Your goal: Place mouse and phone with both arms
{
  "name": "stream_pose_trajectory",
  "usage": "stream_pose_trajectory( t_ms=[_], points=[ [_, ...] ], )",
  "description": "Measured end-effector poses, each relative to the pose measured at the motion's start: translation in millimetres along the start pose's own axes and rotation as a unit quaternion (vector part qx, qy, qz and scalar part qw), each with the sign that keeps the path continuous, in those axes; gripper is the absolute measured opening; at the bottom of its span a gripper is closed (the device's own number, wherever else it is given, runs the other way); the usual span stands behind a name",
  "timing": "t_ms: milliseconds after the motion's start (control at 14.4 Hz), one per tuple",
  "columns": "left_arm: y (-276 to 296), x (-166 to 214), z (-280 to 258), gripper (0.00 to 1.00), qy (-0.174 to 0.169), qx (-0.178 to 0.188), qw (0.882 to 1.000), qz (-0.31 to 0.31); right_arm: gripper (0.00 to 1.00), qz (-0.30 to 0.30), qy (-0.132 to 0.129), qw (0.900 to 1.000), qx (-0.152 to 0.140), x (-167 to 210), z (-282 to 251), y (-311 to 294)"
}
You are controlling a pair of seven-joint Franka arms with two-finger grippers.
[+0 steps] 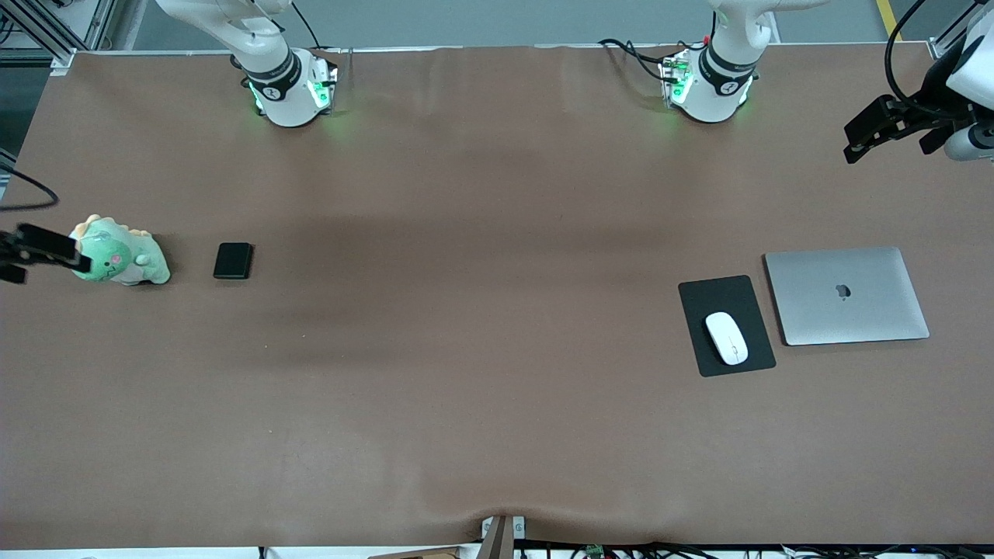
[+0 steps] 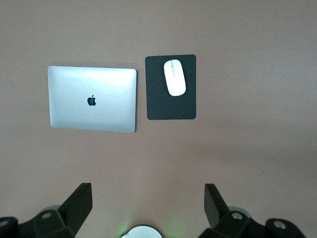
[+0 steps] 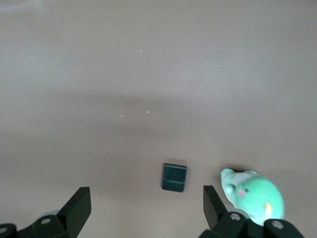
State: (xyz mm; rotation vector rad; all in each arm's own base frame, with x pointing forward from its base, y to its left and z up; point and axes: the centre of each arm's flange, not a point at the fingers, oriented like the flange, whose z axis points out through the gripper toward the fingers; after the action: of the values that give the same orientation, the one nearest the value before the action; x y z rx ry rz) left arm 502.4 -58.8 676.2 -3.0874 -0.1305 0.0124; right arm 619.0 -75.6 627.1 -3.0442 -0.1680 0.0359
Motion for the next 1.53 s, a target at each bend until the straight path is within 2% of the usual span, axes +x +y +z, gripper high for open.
stream_pose_trajectory(
  t_ms=[209, 487, 696, 974, 1530],
  points=[
    [0, 0, 0, 1.0, 0.0, 0.0, 1.0, 0.0, 1.0, 0.013, 0.0, 1.0, -0.002, -32, -29, 14],
    [1, 0, 0, 1.0, 0.0, 0.0, 1.0, 0.001, 1.0, 0.035, -0.019, 0.999, 0.006, -61, -28, 37],
    [3, -1, 0, 1.0, 0.0, 0.0, 1.0, 0.003, 1.0, 0.053, -0.029, 0.998, 0.012, -80, -25, 32],
    [3, -1, -4, 1.0, 0.005, -0.001, 1.0, 0.002, 1.0, 0.055, -0.036, 0.998, 0.004, -93, -24, 14],
    [-1, -1, -13, 1.0, 0.014, -0.003, 1.0, -0.001, 1.0, 0.074, -0.028, 0.997, -0.01, -105, -17, -26]
  ],
)
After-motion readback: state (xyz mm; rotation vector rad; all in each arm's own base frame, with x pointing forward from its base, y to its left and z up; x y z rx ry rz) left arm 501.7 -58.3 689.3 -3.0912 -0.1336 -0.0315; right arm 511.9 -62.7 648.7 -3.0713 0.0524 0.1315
